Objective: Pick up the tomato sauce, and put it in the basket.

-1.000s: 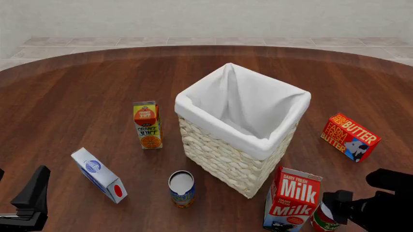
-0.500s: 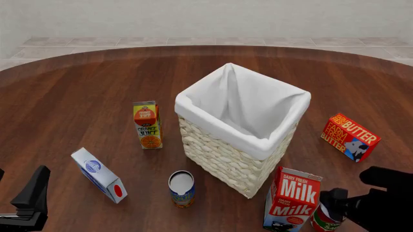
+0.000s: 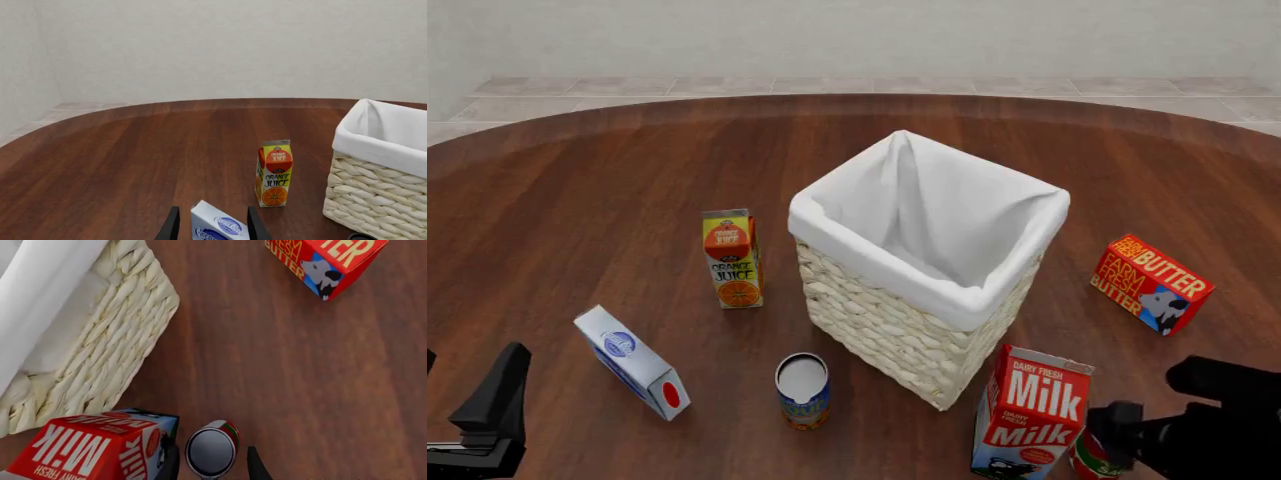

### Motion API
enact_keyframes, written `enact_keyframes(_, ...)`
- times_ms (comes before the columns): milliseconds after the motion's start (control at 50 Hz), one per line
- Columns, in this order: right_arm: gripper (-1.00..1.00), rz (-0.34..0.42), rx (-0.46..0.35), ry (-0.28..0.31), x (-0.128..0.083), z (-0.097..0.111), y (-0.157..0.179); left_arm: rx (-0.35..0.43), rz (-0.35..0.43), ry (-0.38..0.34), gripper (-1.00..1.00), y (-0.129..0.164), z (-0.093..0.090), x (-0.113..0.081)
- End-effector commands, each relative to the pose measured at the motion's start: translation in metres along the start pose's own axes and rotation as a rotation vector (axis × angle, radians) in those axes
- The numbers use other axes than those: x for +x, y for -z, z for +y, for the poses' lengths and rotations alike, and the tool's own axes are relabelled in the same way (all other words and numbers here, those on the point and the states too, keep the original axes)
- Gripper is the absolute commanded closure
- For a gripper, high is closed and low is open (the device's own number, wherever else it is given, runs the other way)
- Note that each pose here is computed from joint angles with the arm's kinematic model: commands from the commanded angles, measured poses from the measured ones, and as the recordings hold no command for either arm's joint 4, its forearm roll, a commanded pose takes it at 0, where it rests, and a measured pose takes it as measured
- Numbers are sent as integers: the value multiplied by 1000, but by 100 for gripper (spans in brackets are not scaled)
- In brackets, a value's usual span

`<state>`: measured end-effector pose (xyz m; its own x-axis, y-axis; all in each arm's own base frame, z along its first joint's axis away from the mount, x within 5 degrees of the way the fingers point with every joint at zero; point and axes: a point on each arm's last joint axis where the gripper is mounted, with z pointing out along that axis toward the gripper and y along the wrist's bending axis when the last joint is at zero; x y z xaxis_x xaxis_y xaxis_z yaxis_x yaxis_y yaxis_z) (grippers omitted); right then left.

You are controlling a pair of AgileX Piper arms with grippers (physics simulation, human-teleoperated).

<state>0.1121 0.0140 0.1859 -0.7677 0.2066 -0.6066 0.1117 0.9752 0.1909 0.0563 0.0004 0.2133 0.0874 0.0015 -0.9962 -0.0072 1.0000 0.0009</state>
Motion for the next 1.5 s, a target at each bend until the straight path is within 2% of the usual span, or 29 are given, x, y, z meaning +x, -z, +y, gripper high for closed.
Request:
enact_keyframes(20,-100,16,4,-6,6,-2,-4,4,1,-1,-100,0,0,0)
enact_keyframes(1120,-100,98,2,-3,19,0,-32,4,1,0,-100,0,0,0)
enact_keyframes(1420,-100,95,0,1,17,1,-34,4,1,0,-100,0,0,0)
enact_keyframes(1440,100,94,2,2,17,1,-33,4,1,0,-100,0,0,0)
enact_keyframes(1500,100,95,-2,3,18,1,-33,4,1,-1,-100,0,0,0)
